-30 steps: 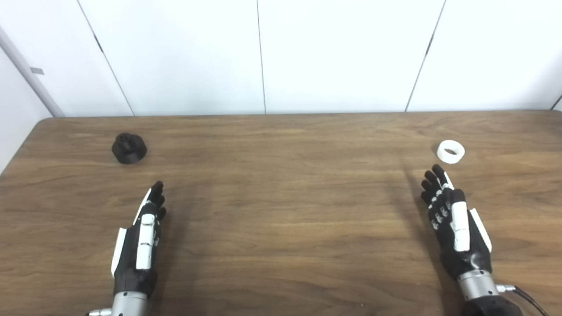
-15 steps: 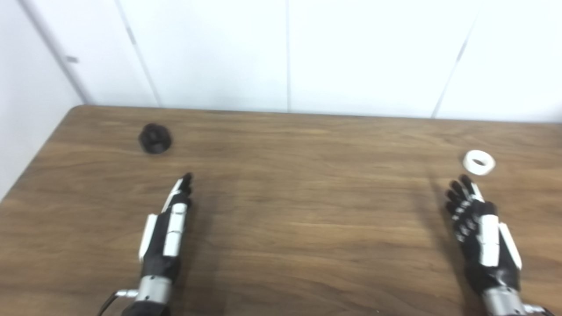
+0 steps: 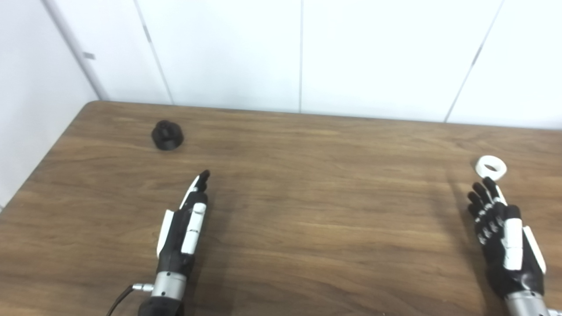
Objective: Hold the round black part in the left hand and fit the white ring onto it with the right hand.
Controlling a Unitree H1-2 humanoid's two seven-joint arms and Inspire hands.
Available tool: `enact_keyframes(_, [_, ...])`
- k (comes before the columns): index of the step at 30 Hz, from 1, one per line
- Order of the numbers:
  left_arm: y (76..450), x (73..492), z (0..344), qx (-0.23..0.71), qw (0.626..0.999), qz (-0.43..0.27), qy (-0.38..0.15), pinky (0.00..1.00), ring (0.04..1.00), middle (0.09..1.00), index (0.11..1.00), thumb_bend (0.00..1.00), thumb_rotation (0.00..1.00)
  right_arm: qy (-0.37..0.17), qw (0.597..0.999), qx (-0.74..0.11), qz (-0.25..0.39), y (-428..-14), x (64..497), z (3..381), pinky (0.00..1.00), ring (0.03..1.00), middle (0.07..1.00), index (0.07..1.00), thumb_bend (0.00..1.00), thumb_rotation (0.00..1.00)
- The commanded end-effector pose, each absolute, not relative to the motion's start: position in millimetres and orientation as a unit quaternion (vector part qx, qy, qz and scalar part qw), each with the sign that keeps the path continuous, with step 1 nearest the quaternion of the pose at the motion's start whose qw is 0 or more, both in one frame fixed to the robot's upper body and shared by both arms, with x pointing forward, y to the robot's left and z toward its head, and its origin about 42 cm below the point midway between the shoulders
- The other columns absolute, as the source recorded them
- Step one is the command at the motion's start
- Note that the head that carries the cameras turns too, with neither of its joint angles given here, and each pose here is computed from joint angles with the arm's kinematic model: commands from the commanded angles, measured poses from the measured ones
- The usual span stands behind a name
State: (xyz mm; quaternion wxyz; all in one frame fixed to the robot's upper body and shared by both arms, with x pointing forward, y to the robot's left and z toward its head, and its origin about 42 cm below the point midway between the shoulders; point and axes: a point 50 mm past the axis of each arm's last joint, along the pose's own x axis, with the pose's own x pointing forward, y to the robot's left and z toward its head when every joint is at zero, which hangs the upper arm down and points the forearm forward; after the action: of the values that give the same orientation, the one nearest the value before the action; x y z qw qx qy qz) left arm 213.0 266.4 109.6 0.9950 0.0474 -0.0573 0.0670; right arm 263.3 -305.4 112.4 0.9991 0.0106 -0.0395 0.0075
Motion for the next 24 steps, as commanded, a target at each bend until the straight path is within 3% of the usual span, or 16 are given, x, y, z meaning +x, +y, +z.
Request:
enact_keyframes(1, [259,204,97,0.048,0.995,0.068,-0.048,1.00,1.000,0.992,0.963,0.48,0.95,-0.010,1.000,0.019,0.002,-311,251,88,1.00,0.977,0.977,0.986,0.56,1.00])
enact_keyframes(8, [253,206,93,0.047,0.995,0.073,-0.048,1.00,1.000,0.986,0.956,0.47,0.94,-0.015,1.000,0.016,0.012,-314,253,85,1.00,0.996,0.994,1.000,0.54,1.00])
enact_keyframes(13, [251,207,89,0.044,0.995,0.071,-0.047,1.00,1.000,0.989,0.955,0.50,0.92,-0.023,1.000,0.010,0.010,-314,254,83,1.00,0.996,0.996,1.000,0.57,1.00])
enact_keyframes(24, [249,210,83,0.038,0.996,0.066,-0.044,1.00,1.000,0.994,0.963,0.52,0.92,-0.031,0.999,0.006,0.005,-316,258,79,1.00,0.967,0.970,0.990,0.52,1.00])
